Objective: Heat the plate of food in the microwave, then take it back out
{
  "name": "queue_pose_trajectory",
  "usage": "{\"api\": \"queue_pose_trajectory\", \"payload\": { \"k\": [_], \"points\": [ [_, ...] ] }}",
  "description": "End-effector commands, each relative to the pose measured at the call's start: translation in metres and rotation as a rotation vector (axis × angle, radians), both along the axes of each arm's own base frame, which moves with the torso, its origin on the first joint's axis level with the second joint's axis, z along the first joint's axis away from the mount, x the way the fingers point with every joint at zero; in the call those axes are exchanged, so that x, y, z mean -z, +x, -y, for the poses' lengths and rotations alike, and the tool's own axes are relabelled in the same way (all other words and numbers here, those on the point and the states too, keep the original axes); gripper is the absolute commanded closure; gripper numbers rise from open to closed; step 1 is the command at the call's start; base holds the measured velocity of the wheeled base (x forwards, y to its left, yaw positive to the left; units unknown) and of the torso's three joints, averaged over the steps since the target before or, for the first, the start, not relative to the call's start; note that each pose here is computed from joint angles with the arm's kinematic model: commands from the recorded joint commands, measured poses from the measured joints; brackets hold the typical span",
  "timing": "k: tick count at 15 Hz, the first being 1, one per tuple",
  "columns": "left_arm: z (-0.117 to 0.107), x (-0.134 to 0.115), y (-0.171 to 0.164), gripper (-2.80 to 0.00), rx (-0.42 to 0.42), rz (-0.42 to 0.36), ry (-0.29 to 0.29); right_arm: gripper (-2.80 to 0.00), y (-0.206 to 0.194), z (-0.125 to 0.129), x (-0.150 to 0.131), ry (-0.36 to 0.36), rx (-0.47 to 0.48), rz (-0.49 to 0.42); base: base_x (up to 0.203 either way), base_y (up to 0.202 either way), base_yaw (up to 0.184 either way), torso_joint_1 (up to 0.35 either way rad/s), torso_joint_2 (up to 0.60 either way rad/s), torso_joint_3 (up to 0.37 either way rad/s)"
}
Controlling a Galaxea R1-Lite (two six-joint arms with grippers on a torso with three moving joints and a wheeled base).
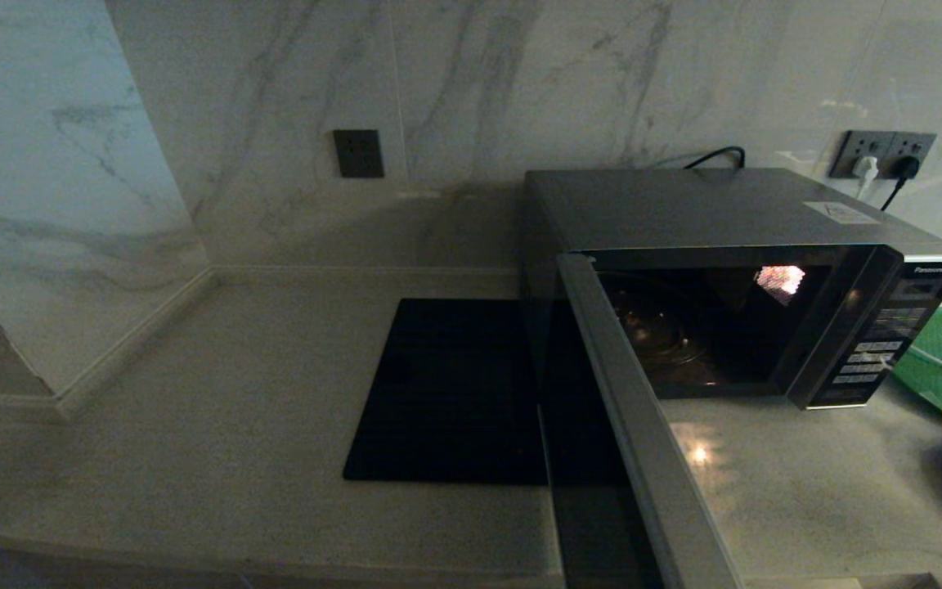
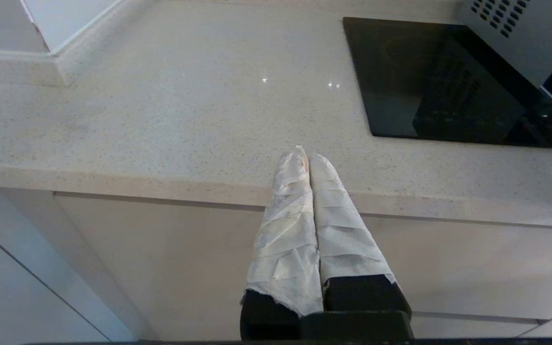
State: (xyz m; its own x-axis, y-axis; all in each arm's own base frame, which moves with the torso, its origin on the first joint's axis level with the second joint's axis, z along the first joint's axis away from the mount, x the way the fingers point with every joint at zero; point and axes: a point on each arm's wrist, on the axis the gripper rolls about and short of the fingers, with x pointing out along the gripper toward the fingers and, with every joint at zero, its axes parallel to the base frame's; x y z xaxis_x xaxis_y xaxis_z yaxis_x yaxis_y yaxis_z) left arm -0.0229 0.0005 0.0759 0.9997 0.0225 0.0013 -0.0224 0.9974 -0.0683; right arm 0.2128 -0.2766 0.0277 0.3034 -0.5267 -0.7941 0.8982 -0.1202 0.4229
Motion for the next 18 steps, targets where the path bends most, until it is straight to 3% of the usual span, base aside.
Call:
{"api": "queue_pose_trajectory", "payload": {
  "k": [1,6,10,15,18],
  "points": [
    [0.000,0.000,0.000,0.00,-0.001,0.000,-0.001,-2.80,-0.002,0.001,0.000,0.002,0.012,0.005,0.000,0.000,0.000,0.000,0.00,0.000],
    [0.000,0.000,0.000,0.00,-0.001,0.000,-0.001,-2.80,-0.011,-0.004,-0.014,-0.017,0.022,0.019,0.000,0.000,0.000,0.000,0.00,0.000],
    [0.000,0.000,0.000,0.00,-0.001,0.000,-0.001,-2.80,-0.026,-0.024,-0.040,-0.057,0.022,0.045,0.000,0.000,0.000,0.000,0.00,0.000],
    [0.000,0.000,0.000,0.00,-0.001,0.000,-0.001,-2.80,-0.042,-0.046,-0.078,-0.151,0.005,0.097,0.000,0.000,0.000,0.000,0.00,0.000],
    [0.000,0.000,0.000,0.00,-0.001,0.000,-0.001,-2.80,-0.053,-0.071,-0.105,-0.251,-0.078,0.106,0.000,0.000,0.000,0.000,0.00,0.000]
  ]
}}
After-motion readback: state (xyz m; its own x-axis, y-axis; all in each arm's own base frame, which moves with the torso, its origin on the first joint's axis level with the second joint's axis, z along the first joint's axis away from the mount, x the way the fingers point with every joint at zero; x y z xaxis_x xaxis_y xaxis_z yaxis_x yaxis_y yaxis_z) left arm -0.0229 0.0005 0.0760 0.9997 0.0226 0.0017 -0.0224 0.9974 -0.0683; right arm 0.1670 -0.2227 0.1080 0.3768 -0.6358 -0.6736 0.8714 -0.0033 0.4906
